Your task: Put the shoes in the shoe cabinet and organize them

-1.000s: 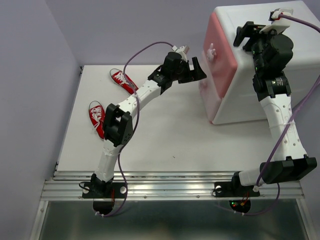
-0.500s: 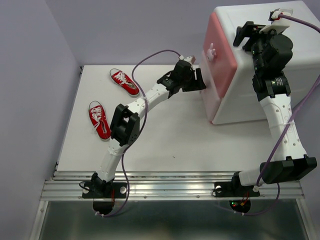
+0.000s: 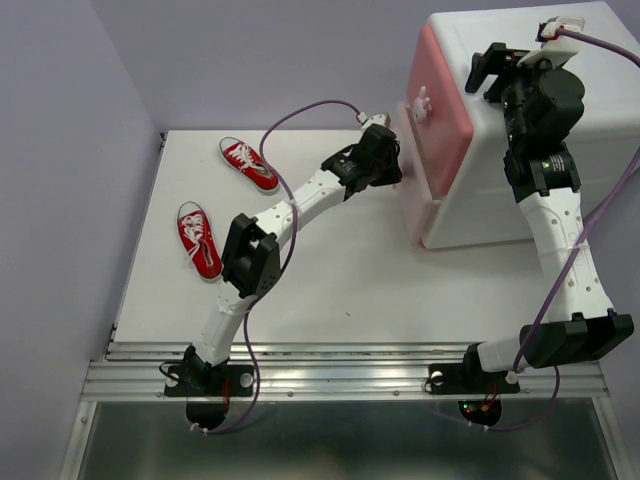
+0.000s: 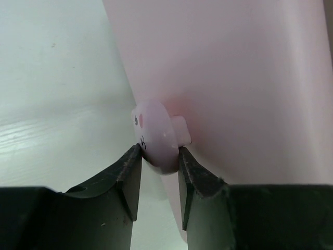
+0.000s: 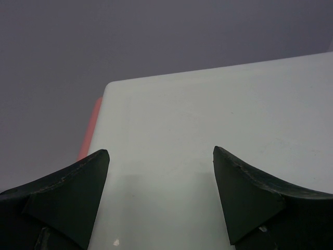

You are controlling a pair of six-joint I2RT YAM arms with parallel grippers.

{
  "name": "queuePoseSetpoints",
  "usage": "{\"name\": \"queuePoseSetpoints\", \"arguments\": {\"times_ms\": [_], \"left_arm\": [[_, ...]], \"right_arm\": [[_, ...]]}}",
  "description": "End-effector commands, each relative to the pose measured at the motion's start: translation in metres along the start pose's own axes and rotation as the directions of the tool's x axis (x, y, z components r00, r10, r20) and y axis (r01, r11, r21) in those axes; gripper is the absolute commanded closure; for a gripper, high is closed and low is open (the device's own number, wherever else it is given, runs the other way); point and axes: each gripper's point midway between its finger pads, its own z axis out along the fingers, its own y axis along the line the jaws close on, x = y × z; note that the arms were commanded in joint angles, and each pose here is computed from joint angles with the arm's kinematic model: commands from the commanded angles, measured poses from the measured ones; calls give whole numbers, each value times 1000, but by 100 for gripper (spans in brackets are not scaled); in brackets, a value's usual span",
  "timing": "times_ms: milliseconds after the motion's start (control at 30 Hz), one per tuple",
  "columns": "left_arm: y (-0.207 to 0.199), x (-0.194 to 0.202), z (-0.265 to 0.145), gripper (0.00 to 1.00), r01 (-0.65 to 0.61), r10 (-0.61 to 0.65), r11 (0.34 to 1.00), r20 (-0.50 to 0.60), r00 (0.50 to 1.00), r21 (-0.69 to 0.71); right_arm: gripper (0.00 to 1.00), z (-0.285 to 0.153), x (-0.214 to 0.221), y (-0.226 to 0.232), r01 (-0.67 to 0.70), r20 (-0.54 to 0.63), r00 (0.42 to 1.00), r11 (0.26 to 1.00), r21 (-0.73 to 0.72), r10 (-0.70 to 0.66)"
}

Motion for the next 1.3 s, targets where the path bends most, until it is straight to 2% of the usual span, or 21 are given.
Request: {"name": "queuePoseSetpoints", "arguments": {"times_ms": [0, 233, 367, 433, 467, 500, 533, 567, 633, 667, 767, 900, 933, 1000, 1033, 1067, 1133, 1167, 1200, 1267], "left_arm": [[62, -35, -53, 100, 36, -17, 969, 80, 997, -244], [119, -45, -131, 100, 102, -51, 912, 135, 989, -398], [155, -29, -162, 100, 81, -34, 873, 107, 994, -481], [164, -27, -180, 100, 98, -52, 872, 107, 993, -480], [185, -18, -183, 92, 116, -81, 854, 92, 992, -508], [183, -20, -193, 84, 134, -102, 872, 93, 990, -470], [186, -20, -197, 69, 143, -111, 879, 98, 989, -456], [186, -23, -197, 48, 148, -104, 891, 124, 987, -428], [168, -37, -210, 27, 126, -74, 932, 163, 984, -339], [159, -45, -211, 2, 116, -63, 949, 186, 981, -295], [145, -56, -222, 1, 106, -60, 969, 203, 977, -223], [153, -60, -248, 1, 160, -112, 958, 202, 973, -239], [158, -66, -256, 1, 196, -142, 949, 222, 965, -247], [171, -61, -270, 1, 245, -190, 924, 206, 960, -292], [176, -59, -275, 1, 273, -224, 914, 188, 956, -299], [192, -56, -286, 1, 338, -288, 875, 189, 939, -346], [201, -51, -297, 1, 370, -319, 854, 192, 928, -366], [211, -48, -306, 1, 407, -355, 822, 200, 913, -398], [213, -50, -312, 1, 469, -411, 794, 228, 883, -387], [218, -49, -318, 1, 522, -470, 765, 226, 853, -378]], "right_arm": [[15, -117, 306, -3, 15, -885, 453, 992, 127, 107], [15, -124, 307, -6, 25, -885, 452, 991, 135, 109], [15, -126, 307, -5, 18, -885, 453, 991, 133, 111], [14, -125, 306, -4, 12, -883, 456, 991, 135, 114], [15, -124, 305, -4, 11, -881, 459, 991, 134, 114], [15, -125, 305, -4, 10, -881, 460, 991, 132, 113], [15, -124, 305, -3, 7, -881, 460, 992, 128, 110], [15, -124, 305, -3, 8, -881, 461, 992, 126, 108], [14, -124, 303, -3, 8, -879, 466, 993, 118, 101], [15, -123, 301, -1, 1, -877, 470, 994, 110, 97], [14, -113, 285, -1, 10, -853, 518, 997, 83, 66], [12, -88, 242, 2, 15, -791, 611, 998, 63, 41], [10, -76, 221, 8, -8, -750, 660, 999, 46, 40], [8, -63, 196, 16, -34, -692, 721, 999, 7, 30], [8, -51, 177, 23, -57, -637, 770, 998, -18, 33], [6, -40, 150, 27, -74, -575, 817, 997, -30, 44], [5, -20, 109, 36, -120, -464, 881, 992, -38, 89], [4, -14, 89, 39, -135, -415, 904, 990, -46, 104], [4, -7, 45, 44, -164, -321, 937, 985, -61, 136], [3, 8, 23, 54, -176, -277, 950, 981, -85, 146]]}}
